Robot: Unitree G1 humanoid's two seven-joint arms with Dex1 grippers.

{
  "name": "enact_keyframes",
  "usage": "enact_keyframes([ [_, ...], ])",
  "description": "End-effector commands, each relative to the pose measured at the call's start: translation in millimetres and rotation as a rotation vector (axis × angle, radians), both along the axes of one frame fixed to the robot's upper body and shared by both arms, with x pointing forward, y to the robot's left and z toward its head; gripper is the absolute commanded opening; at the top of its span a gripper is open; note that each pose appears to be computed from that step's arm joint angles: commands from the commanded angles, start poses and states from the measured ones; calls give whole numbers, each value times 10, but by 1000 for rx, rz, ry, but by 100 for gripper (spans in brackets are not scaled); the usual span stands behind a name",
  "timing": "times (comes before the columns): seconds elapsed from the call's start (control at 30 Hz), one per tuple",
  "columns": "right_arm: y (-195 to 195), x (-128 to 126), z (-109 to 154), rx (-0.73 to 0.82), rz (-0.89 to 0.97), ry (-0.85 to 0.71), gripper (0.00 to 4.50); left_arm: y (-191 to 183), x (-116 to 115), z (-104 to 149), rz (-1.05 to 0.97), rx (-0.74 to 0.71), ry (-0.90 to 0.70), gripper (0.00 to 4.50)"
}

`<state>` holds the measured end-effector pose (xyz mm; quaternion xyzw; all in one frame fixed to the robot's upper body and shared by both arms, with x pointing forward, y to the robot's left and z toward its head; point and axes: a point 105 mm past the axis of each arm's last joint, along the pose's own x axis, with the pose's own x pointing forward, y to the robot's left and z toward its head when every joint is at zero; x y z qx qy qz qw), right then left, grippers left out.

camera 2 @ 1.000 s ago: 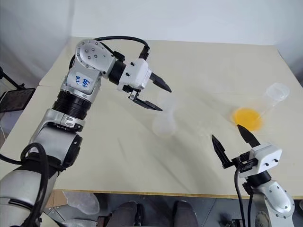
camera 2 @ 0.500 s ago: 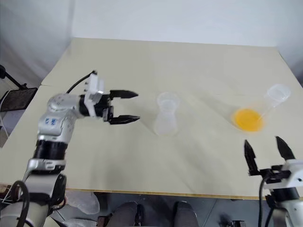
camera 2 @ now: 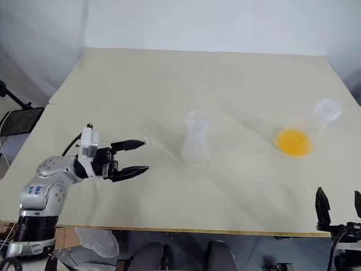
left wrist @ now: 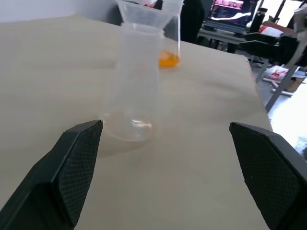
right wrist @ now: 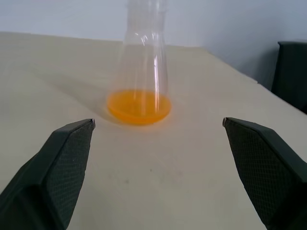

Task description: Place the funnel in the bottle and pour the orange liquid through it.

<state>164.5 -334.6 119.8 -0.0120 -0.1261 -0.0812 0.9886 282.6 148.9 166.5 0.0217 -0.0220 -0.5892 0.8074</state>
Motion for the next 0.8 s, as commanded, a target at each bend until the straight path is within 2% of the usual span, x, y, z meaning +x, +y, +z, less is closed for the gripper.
enact_keyframes([
  [0.03,48,204,204,-8,61,-52,450,-68,-113,152,-9,-32,-56,447],
  [0.37,39,732,471,43,182,-34,450,-290,-231,277,34,-89,-151,447],
  [0.57,-79,1056,703,73,181,-62,450,-387,-272,302,44,-108,-168,447],
  [0.8,-85,1342,771,109,203,-44,450,-470,-327,295,54,-123,-170,447],
])
